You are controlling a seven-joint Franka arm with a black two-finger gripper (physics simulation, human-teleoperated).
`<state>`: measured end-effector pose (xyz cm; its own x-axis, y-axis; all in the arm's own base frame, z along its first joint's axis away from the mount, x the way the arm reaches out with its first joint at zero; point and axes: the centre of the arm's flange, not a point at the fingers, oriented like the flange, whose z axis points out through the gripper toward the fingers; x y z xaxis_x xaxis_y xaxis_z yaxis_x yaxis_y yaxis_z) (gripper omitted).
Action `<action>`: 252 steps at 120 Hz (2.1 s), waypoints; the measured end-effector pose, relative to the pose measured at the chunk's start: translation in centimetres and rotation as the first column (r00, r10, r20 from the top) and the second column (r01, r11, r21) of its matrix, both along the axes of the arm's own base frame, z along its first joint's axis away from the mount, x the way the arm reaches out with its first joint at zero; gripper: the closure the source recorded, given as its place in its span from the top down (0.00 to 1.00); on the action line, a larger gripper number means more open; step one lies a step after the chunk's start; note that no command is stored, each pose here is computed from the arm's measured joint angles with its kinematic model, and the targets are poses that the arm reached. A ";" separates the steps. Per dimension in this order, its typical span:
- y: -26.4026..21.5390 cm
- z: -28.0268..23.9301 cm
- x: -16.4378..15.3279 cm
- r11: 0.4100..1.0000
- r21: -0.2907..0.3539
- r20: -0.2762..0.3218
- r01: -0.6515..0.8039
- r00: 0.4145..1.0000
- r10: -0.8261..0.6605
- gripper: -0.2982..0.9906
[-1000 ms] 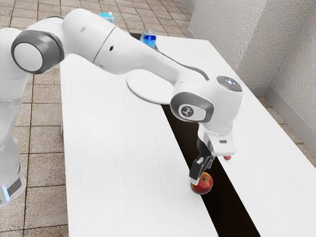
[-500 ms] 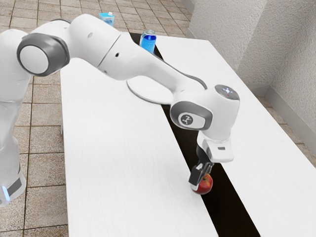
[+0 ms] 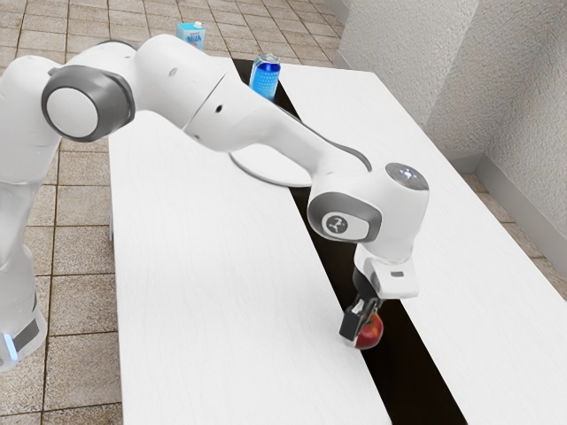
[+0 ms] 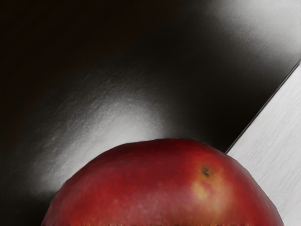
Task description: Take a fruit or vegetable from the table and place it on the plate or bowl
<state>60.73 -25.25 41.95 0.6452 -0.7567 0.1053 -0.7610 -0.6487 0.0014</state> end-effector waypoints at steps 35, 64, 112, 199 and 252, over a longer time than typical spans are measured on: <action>1.9 6.1 -0.6 0.999 0.003 0.076 -0.048 0.996 0.047 0.52; 13.7 15.0 -0.9 0.952 0.036 0.100 -0.303 0.949 0.298 0.52; 35.1 16.5 -3.3 0.690 0.125 -0.004 -0.713 0.695 0.719 0.52; 52.4 18.8 -9.5 0.338 0.121 -0.002 -0.933 0.341 0.940 0.53; 51.7 18.2 -9.0 0.332 0.125 -0.020 -0.935 0.332 0.943 0.70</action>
<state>51.75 26.49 60.18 0.9349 0.3549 -0.0027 0.3540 -0.9330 -0.0647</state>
